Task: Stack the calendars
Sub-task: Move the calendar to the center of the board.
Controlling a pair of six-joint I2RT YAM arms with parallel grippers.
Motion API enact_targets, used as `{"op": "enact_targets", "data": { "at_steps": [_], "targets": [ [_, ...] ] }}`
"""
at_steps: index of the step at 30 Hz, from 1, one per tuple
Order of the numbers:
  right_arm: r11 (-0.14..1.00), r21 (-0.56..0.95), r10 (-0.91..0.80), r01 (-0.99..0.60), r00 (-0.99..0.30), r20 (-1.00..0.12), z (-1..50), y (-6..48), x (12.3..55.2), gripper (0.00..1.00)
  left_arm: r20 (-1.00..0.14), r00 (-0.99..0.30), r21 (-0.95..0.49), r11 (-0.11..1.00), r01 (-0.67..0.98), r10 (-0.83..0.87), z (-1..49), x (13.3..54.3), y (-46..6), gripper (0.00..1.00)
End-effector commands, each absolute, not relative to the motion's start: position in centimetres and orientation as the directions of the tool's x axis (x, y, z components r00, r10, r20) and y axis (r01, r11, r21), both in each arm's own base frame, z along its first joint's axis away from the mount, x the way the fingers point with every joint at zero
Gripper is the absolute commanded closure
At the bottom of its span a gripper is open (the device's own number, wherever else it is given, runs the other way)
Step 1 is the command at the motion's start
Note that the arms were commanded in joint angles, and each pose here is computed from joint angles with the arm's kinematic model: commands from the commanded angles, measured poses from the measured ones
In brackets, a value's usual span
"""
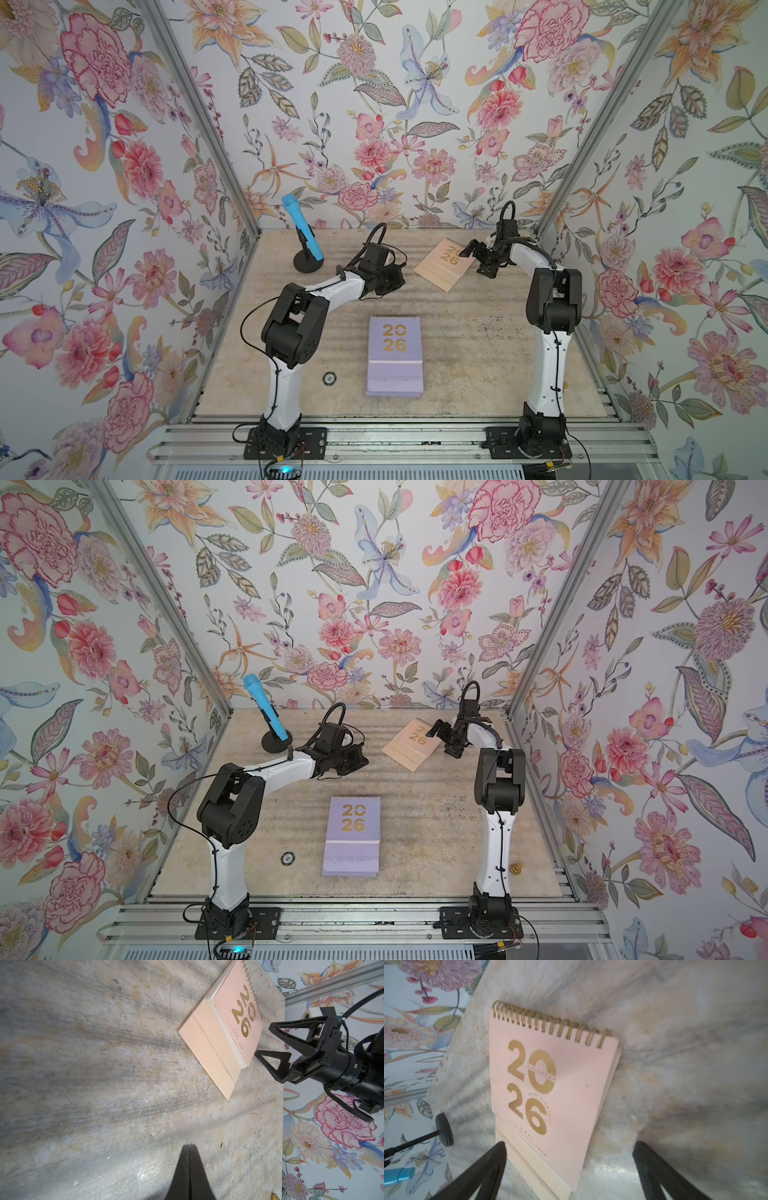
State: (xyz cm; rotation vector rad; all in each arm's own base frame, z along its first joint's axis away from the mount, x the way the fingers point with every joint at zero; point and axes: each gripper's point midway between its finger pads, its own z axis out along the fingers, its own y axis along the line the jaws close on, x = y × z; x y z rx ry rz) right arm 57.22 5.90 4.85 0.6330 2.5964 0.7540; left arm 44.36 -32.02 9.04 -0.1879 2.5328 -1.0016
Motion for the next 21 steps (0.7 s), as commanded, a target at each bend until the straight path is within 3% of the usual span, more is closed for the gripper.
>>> {"op": "enact_targets", "data": {
  "at_steps": [1,8,14,21],
  "targets": [
    [0.739,0.543,0.558,0.400,-0.815,-0.159,2.1,3.9,57.7,0.01,-0.329,-0.907,-0.664,0.748,0.025,-0.262,8.5,44.9,-32.1,1.00],
    [0.687,0.634,0.552,0.355,-0.822,-0.138,1.6,5.5,60.9,0.01,-0.326,-0.906,-0.657,0.754,0.012,-0.270,8.3,45.1,-31.5,1.00],
    [0.619,0.739,0.499,0.267,-0.860,-0.107,1.9,10.5,63.2,0.01,-0.324,-0.903,-0.651,0.759,-0.003,-0.281,8.1,45.5,-30.6,1.00],
    [0.573,0.801,0.366,0.174,-0.929,-0.060,1.5,16.9,61.6,0.00,-0.341,-0.892,-0.630,0.776,-0.019,-0.298,8.1,46.2,-28.8,1.00]
  ]
}}
